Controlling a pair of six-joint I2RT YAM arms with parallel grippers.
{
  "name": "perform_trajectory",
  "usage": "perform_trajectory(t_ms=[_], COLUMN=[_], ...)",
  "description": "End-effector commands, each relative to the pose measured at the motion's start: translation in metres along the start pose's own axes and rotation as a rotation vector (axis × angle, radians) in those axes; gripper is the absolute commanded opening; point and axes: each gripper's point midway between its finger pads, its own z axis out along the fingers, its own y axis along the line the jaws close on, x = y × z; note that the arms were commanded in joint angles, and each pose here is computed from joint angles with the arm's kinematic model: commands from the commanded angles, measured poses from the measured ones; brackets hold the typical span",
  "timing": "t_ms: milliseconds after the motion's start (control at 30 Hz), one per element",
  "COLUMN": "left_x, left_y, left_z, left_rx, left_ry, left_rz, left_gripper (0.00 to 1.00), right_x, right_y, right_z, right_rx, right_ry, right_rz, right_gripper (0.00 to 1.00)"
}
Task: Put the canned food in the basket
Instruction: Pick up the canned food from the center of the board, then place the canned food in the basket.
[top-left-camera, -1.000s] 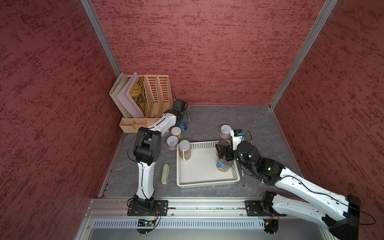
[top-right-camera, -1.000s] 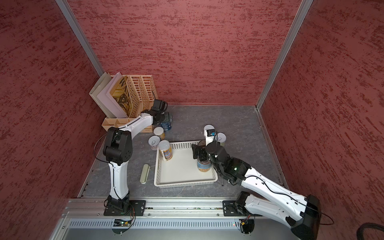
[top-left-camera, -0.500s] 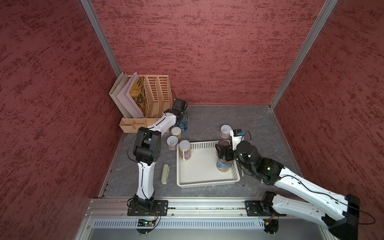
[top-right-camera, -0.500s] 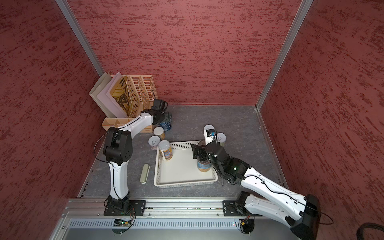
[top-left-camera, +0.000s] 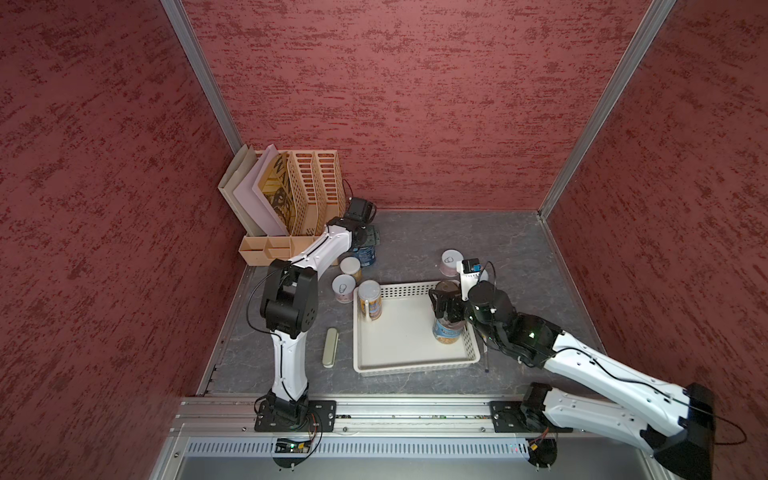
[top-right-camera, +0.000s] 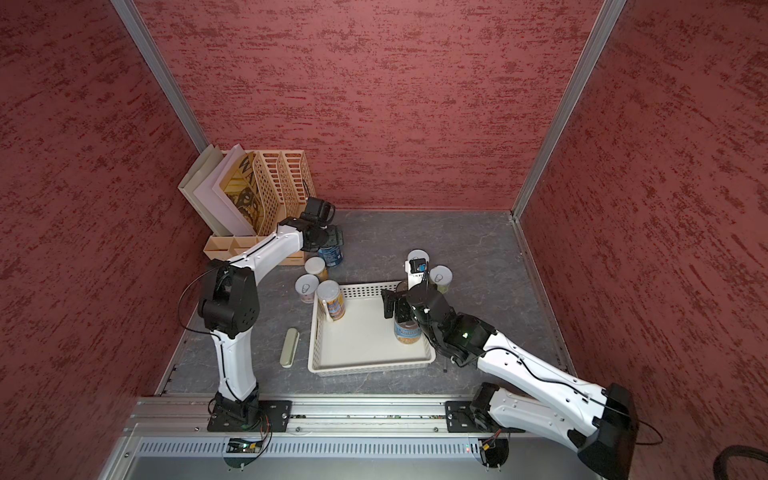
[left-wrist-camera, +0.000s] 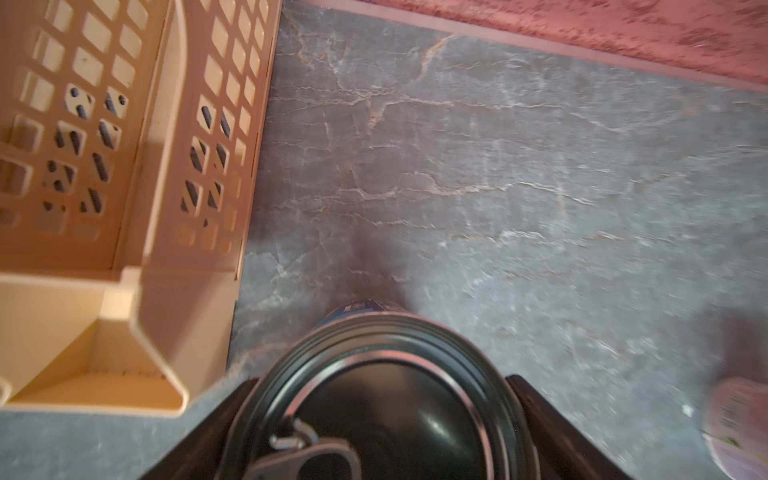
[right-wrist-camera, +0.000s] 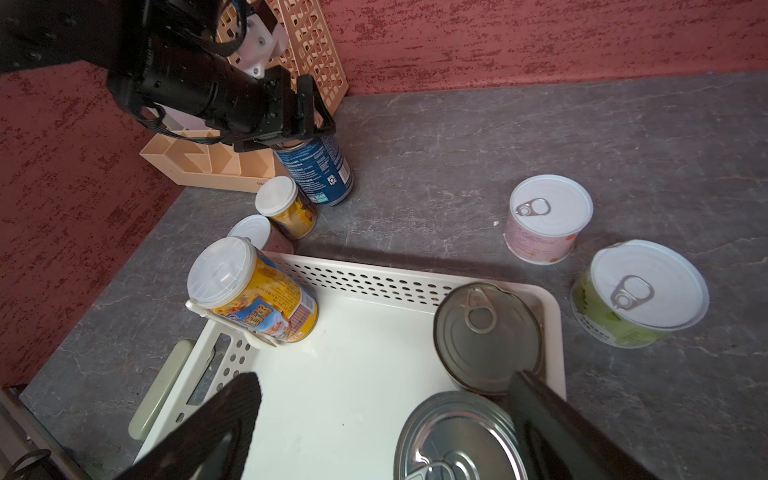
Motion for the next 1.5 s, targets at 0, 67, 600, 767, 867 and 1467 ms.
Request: perform_trajectory(t_ms=[0,67,600,767,867,1467], left_x=[-0.050,-0.052,-0.046,-0.037,-0.028,0.073], left_y=[-0.020,-0.023,-0.051,-0.068,-0.079,-0.137], left_z=[-0.074,-0.086,-0.154,-0.188,-0.208,-0.293], left_rx=[0.093,0.113,0.208,0.251,0.291,0.466], left_ry=[-0.198,-0.216,-0.284,-0.315,-0.327,-0.306], left_rz=[-0.053,-0.060,-0.049,-0.018,0.004,0.225], left_gripper=[0.34,0.34,0.32,0.32,0.33,0.33], right_x=[-0.003,-0.002,-0.001,-0.001,-0.002,-0.011], right_y=[0.002,0.001,0.002,-0.001,-0.004,-0.052], right_z=[0.003,0.004,0.005,0.004,0.003,-0.026], right_rx=[-0.013,-0.010,-0.011,-0.003,0.010,0.123], right_ry=[-0.013,-0.011,-0.006,-0.014,-0.026,-0.201], right_rz=[0.016,0.015,0.019,0.021,0.029,0.170], right_gripper=[0.98,0.99,0.99,0.98,0.98,0.98])
